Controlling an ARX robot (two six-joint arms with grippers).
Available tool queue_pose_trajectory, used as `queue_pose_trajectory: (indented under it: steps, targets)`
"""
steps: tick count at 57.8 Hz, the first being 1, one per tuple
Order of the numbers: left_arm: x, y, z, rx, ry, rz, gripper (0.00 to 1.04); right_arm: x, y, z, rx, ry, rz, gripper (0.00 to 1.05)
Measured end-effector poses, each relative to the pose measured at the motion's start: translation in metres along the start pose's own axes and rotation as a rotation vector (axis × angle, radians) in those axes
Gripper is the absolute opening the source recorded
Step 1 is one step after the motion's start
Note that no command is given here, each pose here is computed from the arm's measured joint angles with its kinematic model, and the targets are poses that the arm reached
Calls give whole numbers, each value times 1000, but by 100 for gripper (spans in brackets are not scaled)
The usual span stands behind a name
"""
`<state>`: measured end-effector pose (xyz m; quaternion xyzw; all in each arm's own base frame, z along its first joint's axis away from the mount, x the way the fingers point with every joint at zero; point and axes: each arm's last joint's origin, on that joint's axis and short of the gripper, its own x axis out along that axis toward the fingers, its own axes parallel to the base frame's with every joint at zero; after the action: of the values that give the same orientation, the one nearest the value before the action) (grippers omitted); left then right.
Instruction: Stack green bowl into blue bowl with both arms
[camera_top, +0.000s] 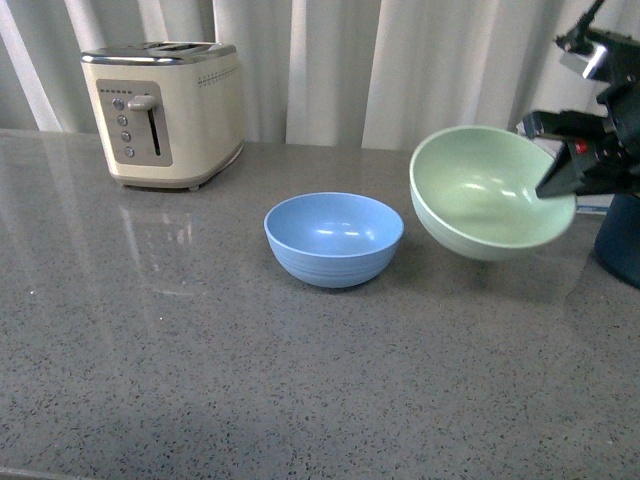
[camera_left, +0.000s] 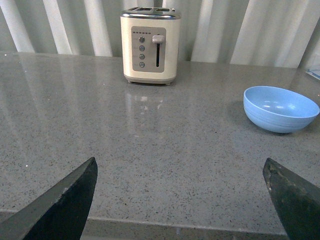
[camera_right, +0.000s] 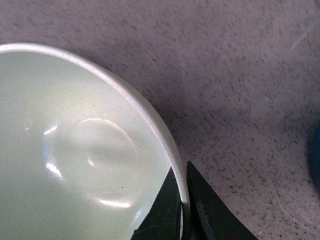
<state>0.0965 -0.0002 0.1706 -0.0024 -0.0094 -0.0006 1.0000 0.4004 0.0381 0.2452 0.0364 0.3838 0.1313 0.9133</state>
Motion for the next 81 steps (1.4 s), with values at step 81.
queue_pose_trajectory:
  steps: [81]
  targets:
    - [0,0,0,0,0,0,98,58,81,25,-125,11,229,1]
